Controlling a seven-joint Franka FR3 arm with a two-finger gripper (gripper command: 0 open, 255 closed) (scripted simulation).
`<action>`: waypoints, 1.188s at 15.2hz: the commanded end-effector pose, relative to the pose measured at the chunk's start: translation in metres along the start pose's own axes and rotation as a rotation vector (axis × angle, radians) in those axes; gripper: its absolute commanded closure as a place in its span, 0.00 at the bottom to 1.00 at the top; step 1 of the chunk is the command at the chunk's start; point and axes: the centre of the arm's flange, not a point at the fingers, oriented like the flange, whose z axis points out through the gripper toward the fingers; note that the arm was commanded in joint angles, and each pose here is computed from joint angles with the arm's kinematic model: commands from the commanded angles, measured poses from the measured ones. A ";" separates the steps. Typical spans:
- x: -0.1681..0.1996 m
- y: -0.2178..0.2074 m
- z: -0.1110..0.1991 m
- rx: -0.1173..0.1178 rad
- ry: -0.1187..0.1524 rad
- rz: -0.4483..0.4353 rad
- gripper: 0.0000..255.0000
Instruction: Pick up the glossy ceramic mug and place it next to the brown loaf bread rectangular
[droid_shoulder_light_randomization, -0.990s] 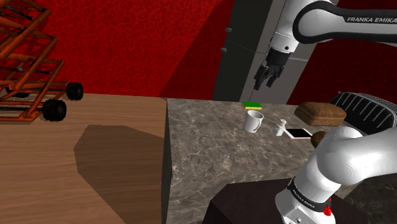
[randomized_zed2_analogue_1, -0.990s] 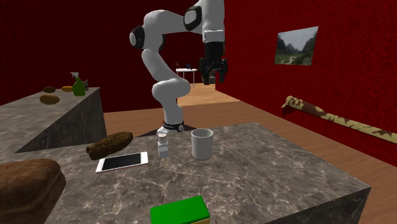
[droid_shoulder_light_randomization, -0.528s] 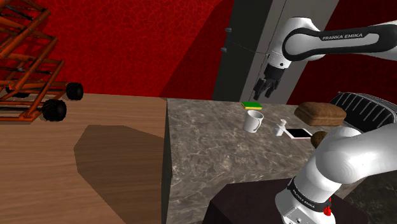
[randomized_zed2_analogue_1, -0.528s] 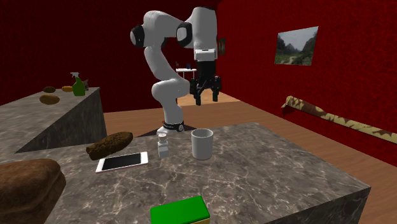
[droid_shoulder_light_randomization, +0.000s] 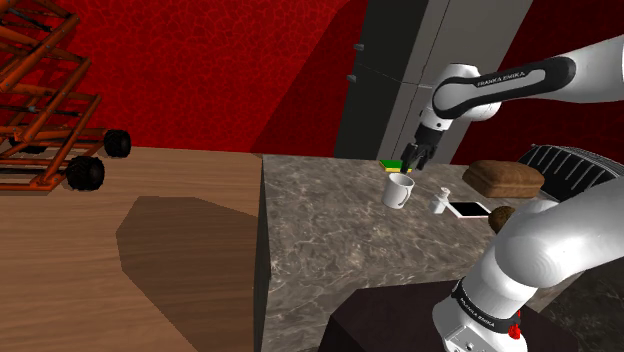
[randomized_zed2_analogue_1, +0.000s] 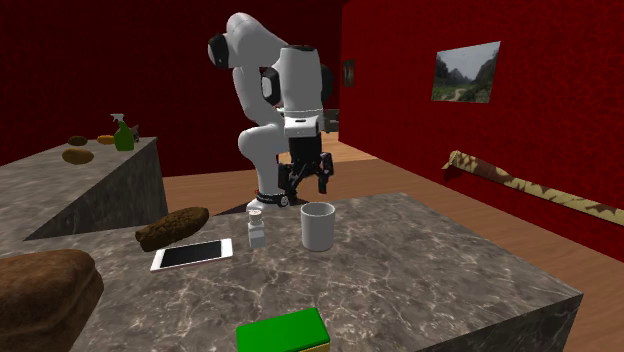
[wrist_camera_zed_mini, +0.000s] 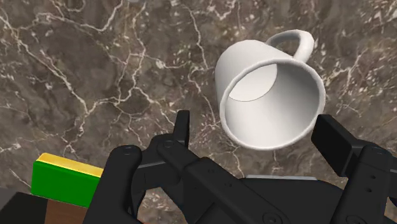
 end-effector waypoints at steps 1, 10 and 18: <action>0.005 0.017 0.024 0.010 -0.010 0.005 0.00; 0.005 0.017 0.064 0.010 -0.010 0.005 0.00; 0.005 0.017 0.064 0.010 -0.010 0.005 1.00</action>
